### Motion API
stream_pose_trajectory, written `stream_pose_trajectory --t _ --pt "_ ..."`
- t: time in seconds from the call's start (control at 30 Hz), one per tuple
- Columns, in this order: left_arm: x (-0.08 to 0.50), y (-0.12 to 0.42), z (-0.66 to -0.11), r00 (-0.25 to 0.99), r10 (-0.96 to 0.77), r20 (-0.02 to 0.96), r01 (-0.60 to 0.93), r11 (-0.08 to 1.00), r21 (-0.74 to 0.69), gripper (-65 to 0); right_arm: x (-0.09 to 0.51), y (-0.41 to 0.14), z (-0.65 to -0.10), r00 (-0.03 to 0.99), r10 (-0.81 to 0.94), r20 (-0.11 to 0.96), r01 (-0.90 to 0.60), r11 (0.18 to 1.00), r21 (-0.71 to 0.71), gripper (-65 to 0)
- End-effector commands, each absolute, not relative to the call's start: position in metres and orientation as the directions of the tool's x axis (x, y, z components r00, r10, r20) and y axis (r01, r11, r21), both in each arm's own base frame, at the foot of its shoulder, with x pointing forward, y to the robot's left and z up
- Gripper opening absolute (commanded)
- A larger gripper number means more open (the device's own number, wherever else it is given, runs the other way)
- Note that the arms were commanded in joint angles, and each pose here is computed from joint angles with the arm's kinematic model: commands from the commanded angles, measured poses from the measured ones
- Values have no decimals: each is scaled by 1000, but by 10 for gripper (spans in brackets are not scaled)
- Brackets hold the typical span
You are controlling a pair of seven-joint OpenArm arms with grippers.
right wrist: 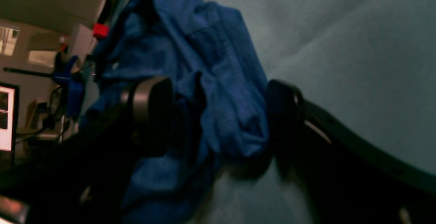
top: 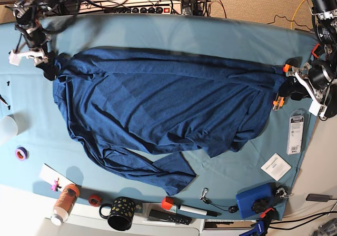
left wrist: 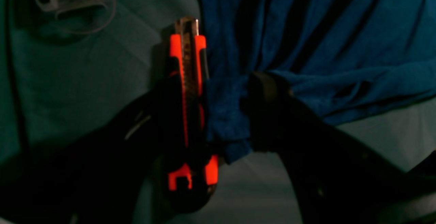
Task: Layout the t-shirt on the table in an organized manner, then fold the t-shirt properly
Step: 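Lower both grippers and lay the stretched shirt edge flat on the table, then move the left gripper along the shirt edge toward the box cutter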
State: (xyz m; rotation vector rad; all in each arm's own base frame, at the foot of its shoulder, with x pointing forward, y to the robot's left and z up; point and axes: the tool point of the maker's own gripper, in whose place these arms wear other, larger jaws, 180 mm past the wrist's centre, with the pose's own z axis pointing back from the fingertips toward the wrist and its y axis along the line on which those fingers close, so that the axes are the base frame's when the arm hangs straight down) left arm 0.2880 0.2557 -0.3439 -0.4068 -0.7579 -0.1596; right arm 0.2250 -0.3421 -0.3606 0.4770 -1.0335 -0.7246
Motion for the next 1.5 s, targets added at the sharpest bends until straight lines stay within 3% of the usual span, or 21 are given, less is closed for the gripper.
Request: stream_pose_trajectory --t 0.0,0.63,0.73,0.83,0.87,1.07,1.2,1.47 --pt "297 260 -328 680 1 734 300 912 -279 -336 229 -348 -349 277 -727 628 292 686 666 -230" --pt "297 260 -328 680 2 733 300 912 -280 -336 229 -342 -354 275 -743 610 302 669 679 -233" --pt "297 260 -328 680 2 733 299 912 -280 -336 229 -342 -354 275 -741 612 299 671 678 -331" --pt "297 260 -328 680 2 733 300 912 -280 -336 232 -338 -351 295 -713 636 266 701 662 -595" --pt "297 260 -328 681 2 732 299 912 -280 -336 233 -337 -351 299 -712 636 262 702 662 -650" --pt "291 266 -337 726 97 681 193 921 -337 -336 234 -336 -351 303 -711 634 259 702 663 -650" --pt "274 265 -352 761 135 634 147 917 -372 -276 234 -336 -351 305 -711 633 259 702 663 -650" --pt "234 234 -380 815 222 535 102 854 -510 -274 234 -335 -352 309 -711 632 259 702 663 -650"
